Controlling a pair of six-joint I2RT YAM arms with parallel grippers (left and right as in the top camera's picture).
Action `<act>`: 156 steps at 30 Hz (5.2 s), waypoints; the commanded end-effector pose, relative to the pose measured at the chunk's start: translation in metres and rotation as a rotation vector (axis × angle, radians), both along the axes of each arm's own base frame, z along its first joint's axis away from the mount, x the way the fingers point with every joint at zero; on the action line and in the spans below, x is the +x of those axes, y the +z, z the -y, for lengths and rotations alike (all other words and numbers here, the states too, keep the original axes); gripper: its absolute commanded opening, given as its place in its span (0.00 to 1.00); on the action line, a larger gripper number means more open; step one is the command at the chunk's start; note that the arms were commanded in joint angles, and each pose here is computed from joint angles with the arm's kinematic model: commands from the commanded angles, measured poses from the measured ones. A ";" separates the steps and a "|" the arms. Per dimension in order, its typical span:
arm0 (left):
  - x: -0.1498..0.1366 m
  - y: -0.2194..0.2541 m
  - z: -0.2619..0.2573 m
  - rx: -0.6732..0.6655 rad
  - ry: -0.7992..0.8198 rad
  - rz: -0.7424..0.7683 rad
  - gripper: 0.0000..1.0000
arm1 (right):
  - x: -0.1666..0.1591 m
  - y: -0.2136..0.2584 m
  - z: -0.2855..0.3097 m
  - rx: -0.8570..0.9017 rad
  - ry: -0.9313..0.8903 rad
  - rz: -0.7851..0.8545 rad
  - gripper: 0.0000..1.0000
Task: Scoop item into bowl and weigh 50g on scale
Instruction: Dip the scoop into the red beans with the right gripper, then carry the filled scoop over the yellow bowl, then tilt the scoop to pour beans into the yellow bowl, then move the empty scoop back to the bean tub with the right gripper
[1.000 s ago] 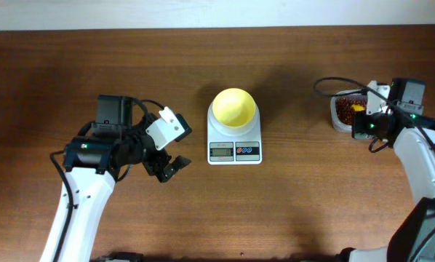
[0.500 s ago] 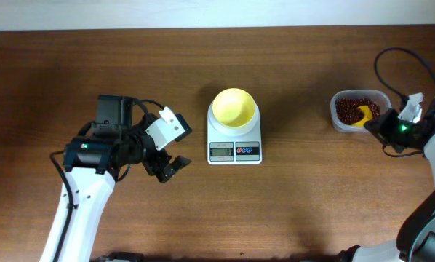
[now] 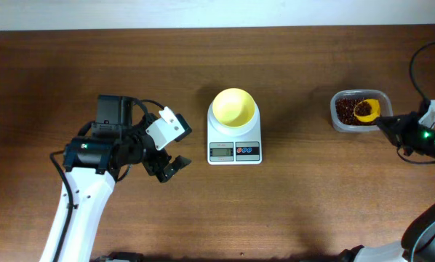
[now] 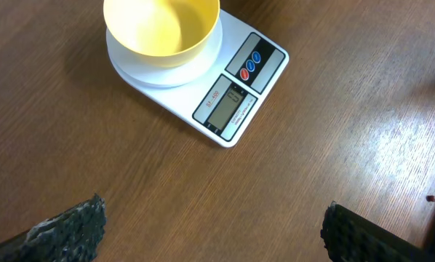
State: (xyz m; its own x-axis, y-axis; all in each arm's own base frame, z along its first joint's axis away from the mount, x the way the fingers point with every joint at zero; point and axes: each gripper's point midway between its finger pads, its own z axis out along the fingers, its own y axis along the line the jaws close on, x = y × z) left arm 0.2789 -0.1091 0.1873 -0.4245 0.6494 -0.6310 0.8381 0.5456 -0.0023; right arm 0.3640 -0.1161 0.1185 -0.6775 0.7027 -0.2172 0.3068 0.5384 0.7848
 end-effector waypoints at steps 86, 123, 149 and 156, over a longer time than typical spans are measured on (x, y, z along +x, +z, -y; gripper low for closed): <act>-0.001 -0.003 -0.001 0.003 -0.006 -0.003 0.99 | 0.040 0.035 -0.314 -0.780 1.051 0.764 0.04; -0.001 -0.003 -0.001 0.003 -0.006 -0.003 0.99 | 0.039 0.107 -0.176 -1.352 0.518 0.402 0.04; -0.001 -0.003 -0.001 0.003 -0.006 -0.003 0.99 | -0.047 0.030 -0.086 -0.754 -0.048 -0.317 0.04; -0.001 -0.003 -0.001 0.003 -0.006 -0.003 0.99 | -0.046 0.018 -0.086 -0.776 0.001 -0.348 0.04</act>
State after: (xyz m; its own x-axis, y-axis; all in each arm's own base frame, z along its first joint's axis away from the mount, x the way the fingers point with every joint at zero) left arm 0.2784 -0.1091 0.1856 -0.4278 0.6497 -0.6284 0.8380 0.5456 -0.0065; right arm 0.3183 -0.0284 0.1468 -0.7800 0.4406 -0.4444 0.4582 0.8858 0.0740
